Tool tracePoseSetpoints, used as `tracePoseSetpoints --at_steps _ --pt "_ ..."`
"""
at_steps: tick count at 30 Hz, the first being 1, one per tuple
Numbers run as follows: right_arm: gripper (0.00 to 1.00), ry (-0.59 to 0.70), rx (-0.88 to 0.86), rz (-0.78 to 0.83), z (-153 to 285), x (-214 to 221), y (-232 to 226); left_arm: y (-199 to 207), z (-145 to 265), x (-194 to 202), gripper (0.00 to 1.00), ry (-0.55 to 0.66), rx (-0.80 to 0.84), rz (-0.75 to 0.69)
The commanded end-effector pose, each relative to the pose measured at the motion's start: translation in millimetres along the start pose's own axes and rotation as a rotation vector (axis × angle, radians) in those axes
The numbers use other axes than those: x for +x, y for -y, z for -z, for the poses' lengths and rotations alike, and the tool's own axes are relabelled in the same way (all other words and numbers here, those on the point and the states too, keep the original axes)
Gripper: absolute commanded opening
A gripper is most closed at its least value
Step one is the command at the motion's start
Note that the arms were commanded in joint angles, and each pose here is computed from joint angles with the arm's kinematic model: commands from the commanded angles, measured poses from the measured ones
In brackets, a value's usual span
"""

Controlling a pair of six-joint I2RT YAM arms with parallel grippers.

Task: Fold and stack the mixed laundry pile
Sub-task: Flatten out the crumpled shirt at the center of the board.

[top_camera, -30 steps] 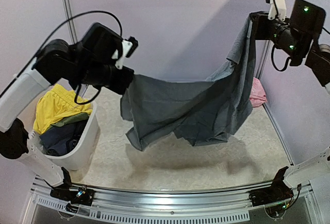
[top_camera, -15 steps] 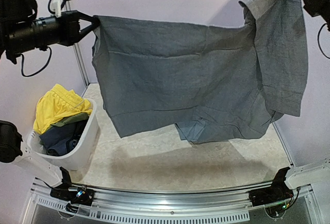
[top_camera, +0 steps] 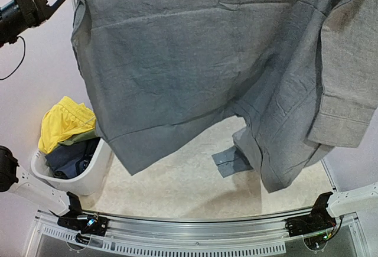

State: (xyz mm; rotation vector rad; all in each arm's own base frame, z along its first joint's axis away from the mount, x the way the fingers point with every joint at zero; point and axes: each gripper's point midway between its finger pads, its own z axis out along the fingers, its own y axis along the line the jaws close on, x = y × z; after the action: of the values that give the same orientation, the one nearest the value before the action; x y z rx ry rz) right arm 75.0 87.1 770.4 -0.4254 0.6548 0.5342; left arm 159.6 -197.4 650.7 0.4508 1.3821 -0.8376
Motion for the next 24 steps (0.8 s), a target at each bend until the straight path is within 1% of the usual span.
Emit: tracePoseSetpoints --at_steps 1,3,4,8,11,14,18,21,24 --pt "0.0 0.034 0.103 0.134 -43 25 11 -8 -33 -17 0.0 0.077 -0.078 -0.069" --pt "0.0 0.046 0.102 0.197 -60 37 7 -7 -39 -25 0.0 0.101 -0.083 -0.088" --pt "0.0 0.066 0.106 0.221 -63 34 7 -7 -40 -30 0.0 0.112 -0.083 -0.091" --pt "0.0 0.1 0.074 0.202 -68 28 2 -7 -28 -38 0.0 0.136 -0.076 -0.07" --pt "0.0 0.141 0.021 0.139 -57 9 -4 -3 -10 -43 0.0 0.167 -0.029 -0.031" --pt "0.0 0.199 -0.006 0.07 -40 -19 -4 1 13 -54 0.0 0.221 0.019 0.015" --pt "0.0 0.282 -0.016 0.017 -17 -53 -1 8 35 -71 0.0 0.292 0.079 0.045" --pt "0.0 0.334 -0.007 0.008 -4 -74 4 14 40 -81 0.0 0.326 0.111 0.053" --pt "0.0 0.39 -0.02 0.012 3 -93 4 25 35 -94 0.0 0.362 0.167 0.046"
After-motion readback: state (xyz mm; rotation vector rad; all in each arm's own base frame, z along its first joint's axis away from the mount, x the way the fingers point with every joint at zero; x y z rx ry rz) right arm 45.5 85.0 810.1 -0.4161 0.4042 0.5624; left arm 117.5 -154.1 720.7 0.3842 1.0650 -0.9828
